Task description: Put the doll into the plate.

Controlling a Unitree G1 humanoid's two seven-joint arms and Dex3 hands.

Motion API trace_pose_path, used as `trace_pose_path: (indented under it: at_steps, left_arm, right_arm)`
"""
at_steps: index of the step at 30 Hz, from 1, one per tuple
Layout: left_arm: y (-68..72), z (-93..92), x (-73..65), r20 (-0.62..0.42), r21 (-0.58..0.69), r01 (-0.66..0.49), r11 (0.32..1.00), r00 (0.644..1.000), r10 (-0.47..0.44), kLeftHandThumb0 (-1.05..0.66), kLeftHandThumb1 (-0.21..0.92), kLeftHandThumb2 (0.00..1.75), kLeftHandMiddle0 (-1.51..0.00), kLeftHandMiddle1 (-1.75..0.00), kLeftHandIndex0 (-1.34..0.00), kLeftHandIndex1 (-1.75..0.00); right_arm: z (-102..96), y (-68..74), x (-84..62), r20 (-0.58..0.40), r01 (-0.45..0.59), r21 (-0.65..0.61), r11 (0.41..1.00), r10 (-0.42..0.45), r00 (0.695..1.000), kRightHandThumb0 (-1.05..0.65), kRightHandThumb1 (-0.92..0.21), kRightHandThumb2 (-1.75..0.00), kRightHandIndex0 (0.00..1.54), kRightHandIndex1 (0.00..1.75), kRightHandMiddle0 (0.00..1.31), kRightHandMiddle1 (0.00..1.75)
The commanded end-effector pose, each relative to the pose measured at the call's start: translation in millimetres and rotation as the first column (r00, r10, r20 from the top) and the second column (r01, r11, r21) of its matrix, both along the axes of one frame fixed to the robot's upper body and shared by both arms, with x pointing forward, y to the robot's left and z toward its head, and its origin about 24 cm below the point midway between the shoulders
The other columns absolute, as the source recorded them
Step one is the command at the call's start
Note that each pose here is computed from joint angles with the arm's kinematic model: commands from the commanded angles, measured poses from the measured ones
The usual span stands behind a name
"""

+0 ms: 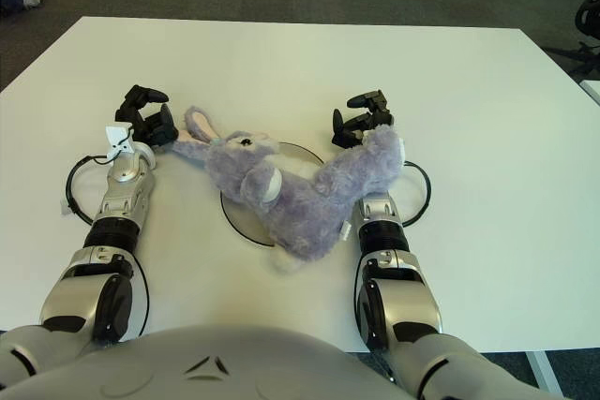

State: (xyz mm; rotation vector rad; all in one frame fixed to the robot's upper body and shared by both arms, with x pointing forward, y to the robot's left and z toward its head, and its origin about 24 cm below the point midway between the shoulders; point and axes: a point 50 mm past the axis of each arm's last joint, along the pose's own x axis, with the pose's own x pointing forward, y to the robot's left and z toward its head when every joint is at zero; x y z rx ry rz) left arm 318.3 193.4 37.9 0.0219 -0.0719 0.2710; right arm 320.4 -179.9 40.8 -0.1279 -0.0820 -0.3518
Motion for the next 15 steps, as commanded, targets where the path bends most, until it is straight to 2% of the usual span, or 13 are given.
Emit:
trace_pose_path:
  at_steps: [1, 15]
  left_arm:
    - [-0.4, -19.6, -11.1, -0.079, 0.03, 0.0, 1.0, 0.997, 0.003, -0.5, 0.27, 1.37, -1.29, -1.75, -0.65, -1.75]
    - [1.6, -24.8, -15.3, -0.08, 0.089, 0.034, 0.995, 0.996, -0.027, -0.49, 0.29, 1.35, -1.3, -1.75, -0.64, -1.75]
  right_arm:
    - [-10.2, -6.9, -5.5, -0.05, 0.027, -0.002, 1.0, -0.027, 0.998, -0.01, -0.35, -1.2, 0.71, 1.57, 0.39, 1.65]
    - [-9.4, -6.0, -6.0, -0.049, 0.03, -0.007, 1.0, -0.03, 0.998, -0.01, -0.35, -1.2, 0.71, 1.57, 0.4, 1.64]
